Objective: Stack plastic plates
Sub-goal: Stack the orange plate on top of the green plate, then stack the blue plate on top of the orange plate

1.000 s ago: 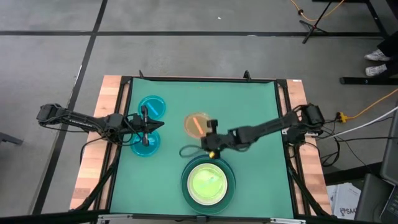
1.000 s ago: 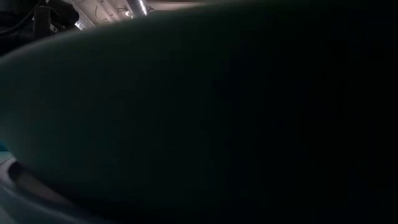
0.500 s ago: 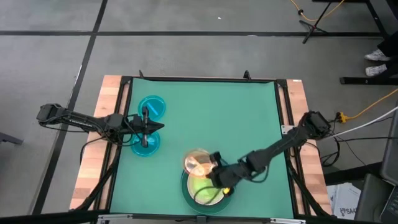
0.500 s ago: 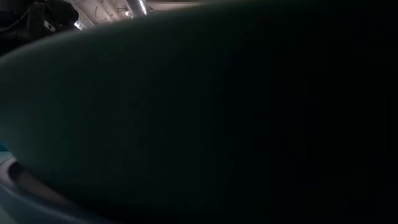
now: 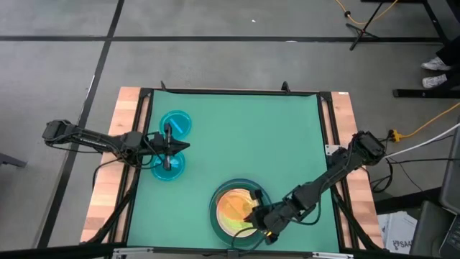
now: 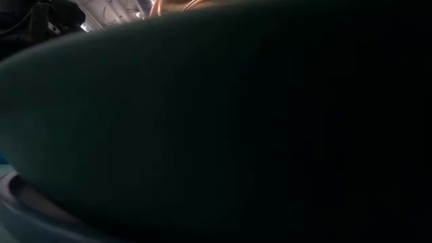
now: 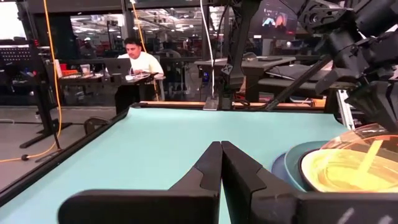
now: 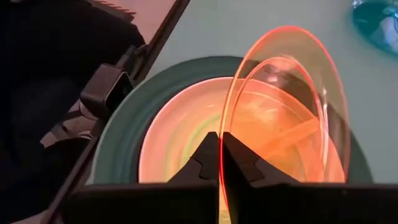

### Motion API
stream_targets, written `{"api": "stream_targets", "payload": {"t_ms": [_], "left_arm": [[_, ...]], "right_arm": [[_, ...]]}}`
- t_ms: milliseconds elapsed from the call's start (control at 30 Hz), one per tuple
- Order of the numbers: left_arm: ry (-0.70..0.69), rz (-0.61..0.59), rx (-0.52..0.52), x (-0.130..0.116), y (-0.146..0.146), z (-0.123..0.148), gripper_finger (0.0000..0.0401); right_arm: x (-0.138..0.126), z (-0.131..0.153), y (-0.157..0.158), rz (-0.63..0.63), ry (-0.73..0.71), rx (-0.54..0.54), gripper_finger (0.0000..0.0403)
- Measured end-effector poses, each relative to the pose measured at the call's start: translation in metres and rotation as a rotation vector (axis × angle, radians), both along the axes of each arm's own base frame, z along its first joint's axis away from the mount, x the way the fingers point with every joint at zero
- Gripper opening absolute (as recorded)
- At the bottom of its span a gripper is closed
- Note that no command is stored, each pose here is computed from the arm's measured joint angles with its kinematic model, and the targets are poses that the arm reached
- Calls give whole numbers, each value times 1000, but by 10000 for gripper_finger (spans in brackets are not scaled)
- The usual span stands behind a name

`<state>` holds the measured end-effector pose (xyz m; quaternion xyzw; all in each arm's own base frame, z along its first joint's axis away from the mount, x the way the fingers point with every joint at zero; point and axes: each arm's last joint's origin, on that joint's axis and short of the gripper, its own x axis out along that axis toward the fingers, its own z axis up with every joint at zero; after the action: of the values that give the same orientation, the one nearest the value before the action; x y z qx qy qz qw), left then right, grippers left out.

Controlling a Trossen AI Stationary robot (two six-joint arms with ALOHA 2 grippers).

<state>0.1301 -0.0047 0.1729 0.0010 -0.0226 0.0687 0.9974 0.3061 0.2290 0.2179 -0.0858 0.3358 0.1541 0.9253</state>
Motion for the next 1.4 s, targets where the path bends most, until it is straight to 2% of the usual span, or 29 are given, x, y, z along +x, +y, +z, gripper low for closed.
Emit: {"api": "stream_targets", "payload": {"t_ms": [333,700,800,967,1100,1233,1400], "left_arm": [[-1,0,-6,0,0,0,4],[0,2,3,0,0,0,4],[0,2,1,0,0,0,4],[0,2,1,0,0,0,4],[0,0,1,0,0,0,4],[-5,0,1,0,0,0,4],[-8,0,0,0,0,1,4]], "right_arm": [[-2,-15,1,-34,90,3,0],[10,-20,-11,-253,199,255,6],[11,-22,-12,-284,209,274,31],[14,-22,-16,-314,224,309,101],[23,-10,-24,-307,232,360,147],[32,3,-33,-297,185,373,167],[37,3,-44,-262,161,286,169]]}}
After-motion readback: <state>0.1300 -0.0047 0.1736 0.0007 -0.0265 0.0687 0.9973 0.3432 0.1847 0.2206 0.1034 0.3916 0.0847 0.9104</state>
